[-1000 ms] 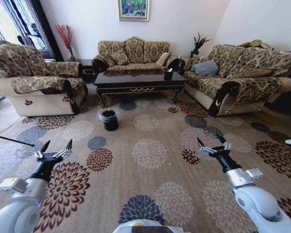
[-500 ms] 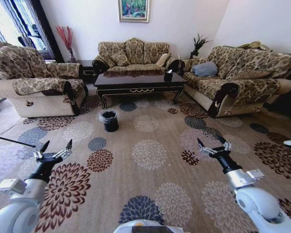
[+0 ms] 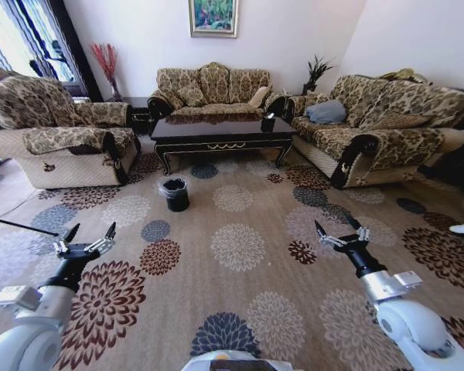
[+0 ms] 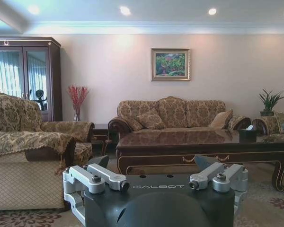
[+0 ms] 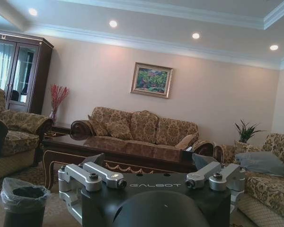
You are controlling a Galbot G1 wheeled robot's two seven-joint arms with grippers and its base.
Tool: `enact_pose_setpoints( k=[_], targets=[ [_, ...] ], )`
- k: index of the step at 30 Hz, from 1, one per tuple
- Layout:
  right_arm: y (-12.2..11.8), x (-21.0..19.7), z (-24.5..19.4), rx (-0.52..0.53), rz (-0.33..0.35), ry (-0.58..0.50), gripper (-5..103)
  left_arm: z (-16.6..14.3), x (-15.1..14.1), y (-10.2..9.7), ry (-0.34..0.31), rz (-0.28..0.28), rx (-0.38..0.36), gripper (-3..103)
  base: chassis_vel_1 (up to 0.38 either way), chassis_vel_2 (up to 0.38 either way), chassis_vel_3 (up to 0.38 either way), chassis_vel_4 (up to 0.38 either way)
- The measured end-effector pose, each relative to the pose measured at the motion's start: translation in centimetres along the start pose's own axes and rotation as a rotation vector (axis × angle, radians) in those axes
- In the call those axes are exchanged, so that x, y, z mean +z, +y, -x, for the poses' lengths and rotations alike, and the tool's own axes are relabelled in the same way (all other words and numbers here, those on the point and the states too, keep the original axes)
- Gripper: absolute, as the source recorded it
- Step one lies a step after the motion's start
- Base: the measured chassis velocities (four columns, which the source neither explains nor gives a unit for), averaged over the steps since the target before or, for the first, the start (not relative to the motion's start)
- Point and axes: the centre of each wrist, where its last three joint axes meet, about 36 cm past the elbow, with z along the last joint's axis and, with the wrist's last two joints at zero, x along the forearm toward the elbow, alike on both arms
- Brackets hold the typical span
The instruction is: Move to the front of the table and pick up the trash from the floor, then place it into the trash bin.
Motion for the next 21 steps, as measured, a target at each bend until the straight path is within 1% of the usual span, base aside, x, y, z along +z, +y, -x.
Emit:
enact_pose_setpoints(
  k=[12, 21],
  targets=[
    [0.09, -0.34, -0.14, -0.002, -0.001, -0.005, 100, -0.12, -0.03, -0.02, 0.0, -0.001, 0.0, 100, 0.0, 0.0, 0.0, 0.0],
    [-0.05, -0.19, -0.18, 0.003, 0.003, -0.002, 100, -0.1, -0.45, -0.12, -0.013, -0.003, 0.006, 100, 0.0, 0.0, 0.0, 0.0]
  ],
)
